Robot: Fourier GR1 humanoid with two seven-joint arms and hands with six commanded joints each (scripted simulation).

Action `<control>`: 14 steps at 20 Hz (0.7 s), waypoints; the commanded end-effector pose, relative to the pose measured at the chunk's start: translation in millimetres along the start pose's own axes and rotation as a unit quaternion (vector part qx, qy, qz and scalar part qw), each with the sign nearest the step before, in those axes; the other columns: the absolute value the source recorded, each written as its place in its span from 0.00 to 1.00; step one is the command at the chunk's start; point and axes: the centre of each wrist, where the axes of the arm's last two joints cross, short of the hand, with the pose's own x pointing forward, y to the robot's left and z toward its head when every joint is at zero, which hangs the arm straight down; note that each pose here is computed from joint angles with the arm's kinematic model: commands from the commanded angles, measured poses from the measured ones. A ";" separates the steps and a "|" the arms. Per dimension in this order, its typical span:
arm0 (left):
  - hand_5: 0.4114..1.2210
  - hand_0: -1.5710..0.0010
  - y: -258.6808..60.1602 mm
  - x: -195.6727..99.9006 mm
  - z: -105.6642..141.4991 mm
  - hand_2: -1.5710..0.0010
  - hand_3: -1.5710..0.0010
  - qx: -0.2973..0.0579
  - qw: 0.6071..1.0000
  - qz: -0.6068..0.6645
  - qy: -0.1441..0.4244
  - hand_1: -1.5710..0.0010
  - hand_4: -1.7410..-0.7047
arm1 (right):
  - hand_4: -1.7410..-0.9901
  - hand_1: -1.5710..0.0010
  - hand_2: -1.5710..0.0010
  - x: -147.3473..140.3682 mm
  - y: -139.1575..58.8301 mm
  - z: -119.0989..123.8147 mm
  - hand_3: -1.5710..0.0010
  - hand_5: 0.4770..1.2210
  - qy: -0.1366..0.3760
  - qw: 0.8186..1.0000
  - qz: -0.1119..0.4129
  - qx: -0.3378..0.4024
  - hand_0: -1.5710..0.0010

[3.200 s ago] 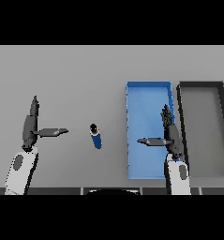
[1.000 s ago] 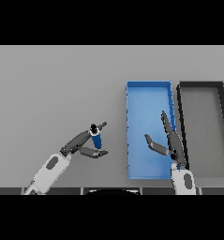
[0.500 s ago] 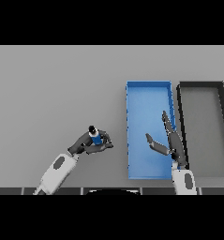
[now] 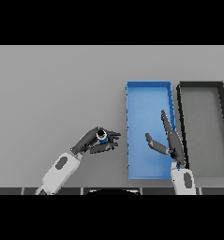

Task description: Pick up the blue pipe and place it into the blue bin.

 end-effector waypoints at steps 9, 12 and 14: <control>1.00 0.01 -7.3 46.9 -15.5 0.00 0.08 -0.048 0.999 -0.013 -0.017 0.00 0.01 | 0.73 1.00 1.00 -5.7 -6.1 1.9 1.00 0.21 -0.005 1.000 0.013 0.000 1.00; 1.00 0.00 -7.3 50.8 -22.5 0.00 0.08 -0.051 0.999 -0.017 -0.010 0.00 0.01 | 0.74 1.00 1.00 -5.1 -2.9 5.0 1.00 0.20 -0.006 1.000 0.013 -0.014 1.00; 1.00 0.00 -7.8 47.9 -18.3 0.00 0.08 -0.052 0.999 -0.011 -0.010 0.00 0.01 | 0.75 1.00 1.00 -5.2 -2.0 8.4 1.00 0.20 -0.008 1.000 0.013 -0.019 1.00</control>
